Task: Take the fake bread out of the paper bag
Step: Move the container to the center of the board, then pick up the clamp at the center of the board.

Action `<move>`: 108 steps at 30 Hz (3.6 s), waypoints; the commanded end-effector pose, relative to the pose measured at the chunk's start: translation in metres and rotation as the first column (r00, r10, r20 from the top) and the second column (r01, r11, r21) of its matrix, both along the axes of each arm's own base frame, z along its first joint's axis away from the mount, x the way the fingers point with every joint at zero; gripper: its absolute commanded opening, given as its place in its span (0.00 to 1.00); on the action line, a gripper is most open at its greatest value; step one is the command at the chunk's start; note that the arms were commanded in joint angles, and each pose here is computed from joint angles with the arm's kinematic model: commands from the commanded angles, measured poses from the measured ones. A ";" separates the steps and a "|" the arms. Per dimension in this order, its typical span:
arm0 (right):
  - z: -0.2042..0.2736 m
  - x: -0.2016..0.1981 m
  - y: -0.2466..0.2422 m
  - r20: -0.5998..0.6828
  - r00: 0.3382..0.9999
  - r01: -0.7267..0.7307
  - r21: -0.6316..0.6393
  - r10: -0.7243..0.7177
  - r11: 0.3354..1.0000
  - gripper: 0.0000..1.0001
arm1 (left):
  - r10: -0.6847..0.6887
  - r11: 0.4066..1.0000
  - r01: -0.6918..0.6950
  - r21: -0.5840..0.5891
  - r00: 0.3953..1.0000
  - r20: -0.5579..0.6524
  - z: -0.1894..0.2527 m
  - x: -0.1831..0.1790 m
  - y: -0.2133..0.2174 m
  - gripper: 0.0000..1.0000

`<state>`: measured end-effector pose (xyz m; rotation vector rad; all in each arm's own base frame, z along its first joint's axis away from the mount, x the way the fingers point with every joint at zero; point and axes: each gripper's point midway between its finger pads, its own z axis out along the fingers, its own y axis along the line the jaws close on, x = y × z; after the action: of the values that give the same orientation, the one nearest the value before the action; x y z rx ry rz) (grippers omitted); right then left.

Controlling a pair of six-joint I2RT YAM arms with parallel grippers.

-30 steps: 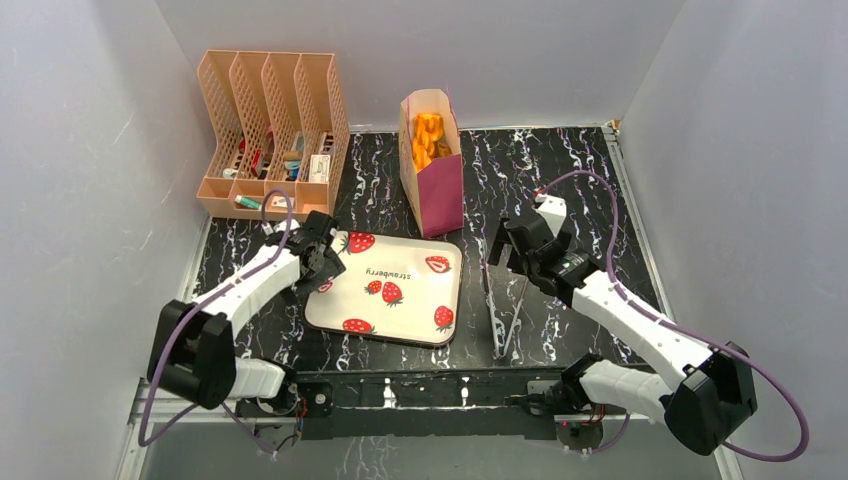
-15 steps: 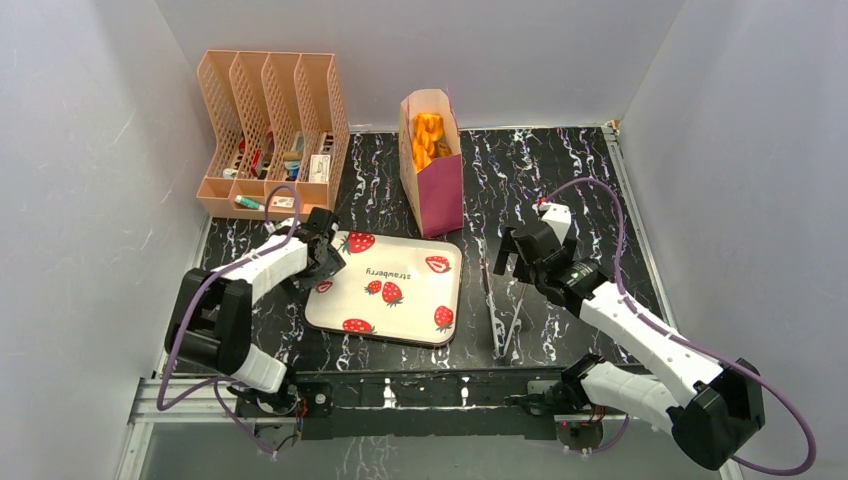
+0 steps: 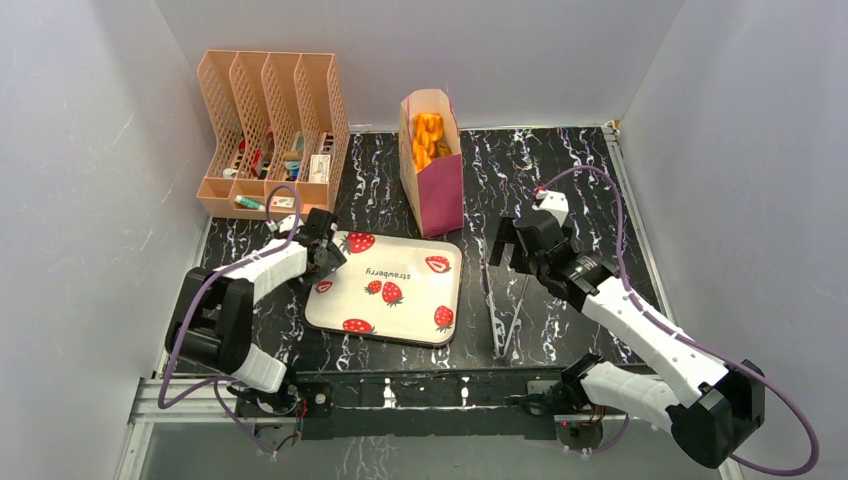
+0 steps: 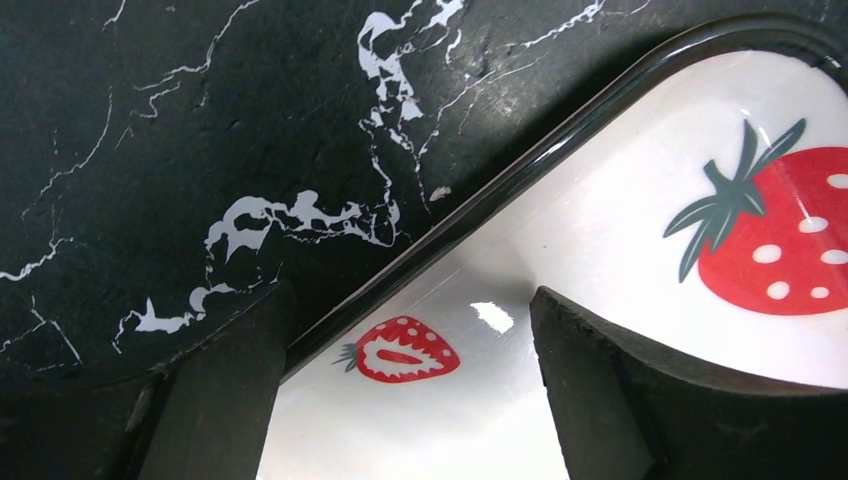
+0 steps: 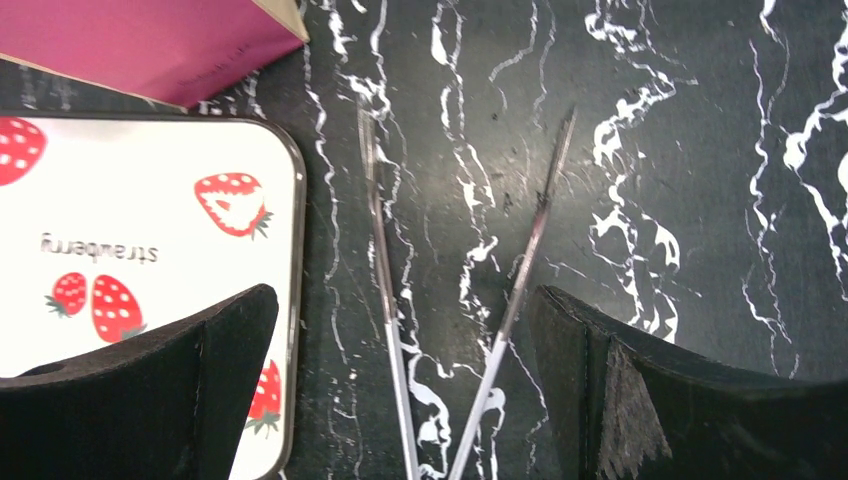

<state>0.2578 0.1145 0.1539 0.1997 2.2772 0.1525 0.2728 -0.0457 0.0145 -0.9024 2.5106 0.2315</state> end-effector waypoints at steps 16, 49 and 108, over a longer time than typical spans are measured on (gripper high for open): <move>0.136 0.109 0.086 0.338 0.932 -0.163 0.060 0.134 0.985 0.98 | -0.120 0.984 0.088 -0.156 0.971 -0.209 -0.051 -0.050 -0.023 0.24; 0.089 0.103 0.015 0.263 0.953 0.169 -0.057 -0.149 0.984 0.98 | -0.536 0.819 0.455 -0.351 0.824 -0.183 -0.064 -0.038 -0.136 0.00; -0.116 -0.067 -0.040 -0.363 0.653 0.686 -0.089 -0.664 0.723 0.87 | -0.555 0.782 0.556 -0.281 0.827 0.090 0.026 0.019 -0.167 0.47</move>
<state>0.1770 0.0714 0.0419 1.1795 2.4620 -0.2748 0.2985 -0.2266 0.0234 -0.2140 2.7327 -0.3948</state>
